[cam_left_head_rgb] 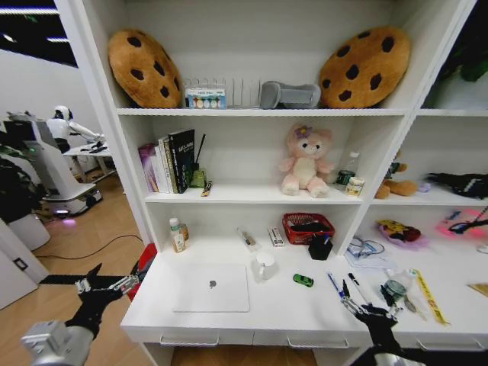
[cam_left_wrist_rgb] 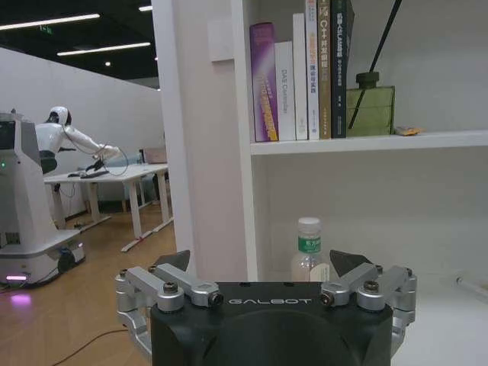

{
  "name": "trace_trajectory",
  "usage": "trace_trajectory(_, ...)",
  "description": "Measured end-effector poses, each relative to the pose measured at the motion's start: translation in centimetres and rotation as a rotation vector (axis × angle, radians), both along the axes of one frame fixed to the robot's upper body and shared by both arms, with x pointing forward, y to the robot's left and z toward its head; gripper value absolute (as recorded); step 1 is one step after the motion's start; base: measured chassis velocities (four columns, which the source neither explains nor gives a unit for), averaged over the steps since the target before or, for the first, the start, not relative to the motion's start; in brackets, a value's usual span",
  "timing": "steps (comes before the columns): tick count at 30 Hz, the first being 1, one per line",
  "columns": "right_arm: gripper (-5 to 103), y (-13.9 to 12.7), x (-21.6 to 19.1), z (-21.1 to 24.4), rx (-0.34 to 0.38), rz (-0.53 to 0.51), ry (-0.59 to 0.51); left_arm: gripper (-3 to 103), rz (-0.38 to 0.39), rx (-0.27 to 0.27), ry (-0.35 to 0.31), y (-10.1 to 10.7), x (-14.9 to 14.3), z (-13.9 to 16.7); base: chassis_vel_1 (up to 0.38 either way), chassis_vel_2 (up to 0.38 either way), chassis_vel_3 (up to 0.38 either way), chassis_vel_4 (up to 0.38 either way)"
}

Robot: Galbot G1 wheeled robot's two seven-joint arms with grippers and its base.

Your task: Organize the objects on the table.

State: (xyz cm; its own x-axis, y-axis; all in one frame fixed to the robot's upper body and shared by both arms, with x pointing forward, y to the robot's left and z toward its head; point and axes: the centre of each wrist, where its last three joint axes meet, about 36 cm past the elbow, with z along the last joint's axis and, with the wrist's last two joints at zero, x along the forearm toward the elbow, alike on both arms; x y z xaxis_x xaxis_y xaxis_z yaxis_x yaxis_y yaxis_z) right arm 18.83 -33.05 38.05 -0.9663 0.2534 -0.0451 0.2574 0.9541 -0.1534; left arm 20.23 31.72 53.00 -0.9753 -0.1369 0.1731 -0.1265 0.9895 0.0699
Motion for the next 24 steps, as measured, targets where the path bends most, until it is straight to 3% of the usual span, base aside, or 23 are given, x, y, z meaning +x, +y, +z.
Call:
trace_trajectory(10, 100, -0.5, 0.0, -0.6, 0.011, -0.012, -0.006, 100, -0.005, 0.000, 0.013, -0.1, -0.1, -0.3, 0.000, 0.000, 0.000, 0.000)
trace_trajectory(14, 100, -1.0, 0.2, -0.9, -0.019, 0.007, 0.015, 100, -0.006, 0.000, 0.014, 0.0, -0.1, -0.3, 0.000, 0.000, 0.000, 0.000)
trace_trajectory(16, 100, -1.8, 0.5, -1.4, -0.023, 0.119, 0.059, 100, -0.007, 0.001, 0.014, 0.0, -0.1, -0.3, 0.000, 0.000, 0.000, 0.000)
trace_trajectory(17, 100, -1.8, 0.5, -1.4, -0.023, 0.119, 0.059, 100, -0.007, 0.001, 0.014, 0.0, -0.1, -0.3, 0.000, 0.000, 0.000, 0.000)
trace_trajectory(20, 100, -4.7, 1.9, -2.3, 0.022, 0.392, 0.126, 100, -0.008, 0.001, 0.014, 0.0, 0.0, -0.3, 0.000, 0.000, 0.000, 0.000)
trace_trajectory(21, 100, -4.7, 1.9, -2.3, 0.022, 0.392, 0.126, 100, -0.008, 0.001, 0.014, 0.0, 0.0, -0.3, 0.000, 0.000, 0.000, 0.000)
trace_trajectory(24, 100, -9.3, 5.0, -2.1, 0.015, 0.643, 0.171, 100, -0.009, 0.001, 0.014, 0.0, 0.0, -0.3, 0.000, 0.000, 0.000, 0.000)
